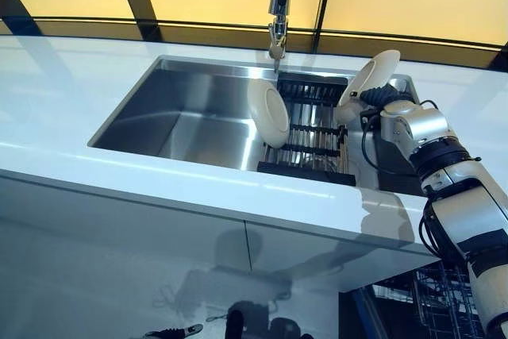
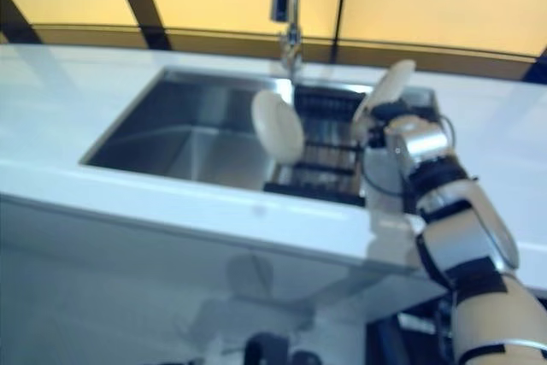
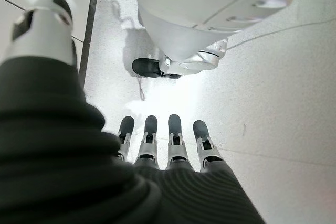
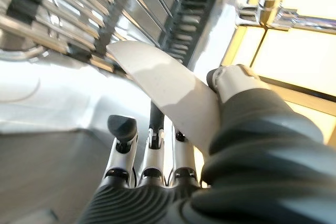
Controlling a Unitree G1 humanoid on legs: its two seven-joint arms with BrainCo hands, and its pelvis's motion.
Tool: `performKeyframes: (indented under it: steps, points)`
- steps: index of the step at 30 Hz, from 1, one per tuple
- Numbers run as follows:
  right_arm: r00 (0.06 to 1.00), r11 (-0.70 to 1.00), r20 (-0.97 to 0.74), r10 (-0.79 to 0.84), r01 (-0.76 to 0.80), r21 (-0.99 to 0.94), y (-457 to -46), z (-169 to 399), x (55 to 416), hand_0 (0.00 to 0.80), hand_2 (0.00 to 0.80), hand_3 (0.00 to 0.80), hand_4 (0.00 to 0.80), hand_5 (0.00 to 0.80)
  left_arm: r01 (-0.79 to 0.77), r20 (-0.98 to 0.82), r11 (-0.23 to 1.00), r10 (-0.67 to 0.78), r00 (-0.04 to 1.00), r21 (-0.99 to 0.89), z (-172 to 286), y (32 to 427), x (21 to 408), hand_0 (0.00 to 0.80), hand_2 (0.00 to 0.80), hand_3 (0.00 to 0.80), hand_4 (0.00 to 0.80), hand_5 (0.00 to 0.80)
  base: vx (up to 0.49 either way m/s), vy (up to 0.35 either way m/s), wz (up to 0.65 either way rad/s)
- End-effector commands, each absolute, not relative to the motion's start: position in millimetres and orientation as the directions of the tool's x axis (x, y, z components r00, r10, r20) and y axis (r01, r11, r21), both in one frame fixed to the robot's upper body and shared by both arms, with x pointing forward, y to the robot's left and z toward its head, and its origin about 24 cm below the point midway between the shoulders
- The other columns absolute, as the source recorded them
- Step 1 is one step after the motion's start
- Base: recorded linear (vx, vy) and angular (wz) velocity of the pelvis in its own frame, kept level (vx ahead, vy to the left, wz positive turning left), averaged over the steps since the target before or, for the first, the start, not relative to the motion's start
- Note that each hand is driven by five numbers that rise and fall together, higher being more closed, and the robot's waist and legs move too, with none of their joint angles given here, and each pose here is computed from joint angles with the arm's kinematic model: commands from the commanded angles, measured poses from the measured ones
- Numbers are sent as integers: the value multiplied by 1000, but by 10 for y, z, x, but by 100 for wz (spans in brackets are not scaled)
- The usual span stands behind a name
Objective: Take plates into dishwasher
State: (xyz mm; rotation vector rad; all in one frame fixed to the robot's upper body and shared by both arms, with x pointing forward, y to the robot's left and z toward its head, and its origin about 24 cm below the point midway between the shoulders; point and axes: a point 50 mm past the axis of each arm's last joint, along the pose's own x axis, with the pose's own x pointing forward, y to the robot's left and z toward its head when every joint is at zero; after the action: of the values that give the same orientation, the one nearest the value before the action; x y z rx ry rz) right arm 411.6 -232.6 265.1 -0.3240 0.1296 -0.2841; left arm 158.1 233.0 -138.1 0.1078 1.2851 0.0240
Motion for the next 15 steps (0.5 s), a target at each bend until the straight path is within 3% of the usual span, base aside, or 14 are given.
performKeyframes:
  steps: [1,15]
  points:
    - [961,881,144,-235,273,-386,-2228,3256,4055,800,800,800,800,800,123,-968,981,122,218,151,-1407,2456,1451,0,0,0,0,0,40,-9,-3]
    - [980,892,125,-153,192,-409,-2152,3159,4053,800,800,800,800,800,141,-977,976,140,162,163,-1446,2501,1312,0,0,0,0,0,46,-12,-7]
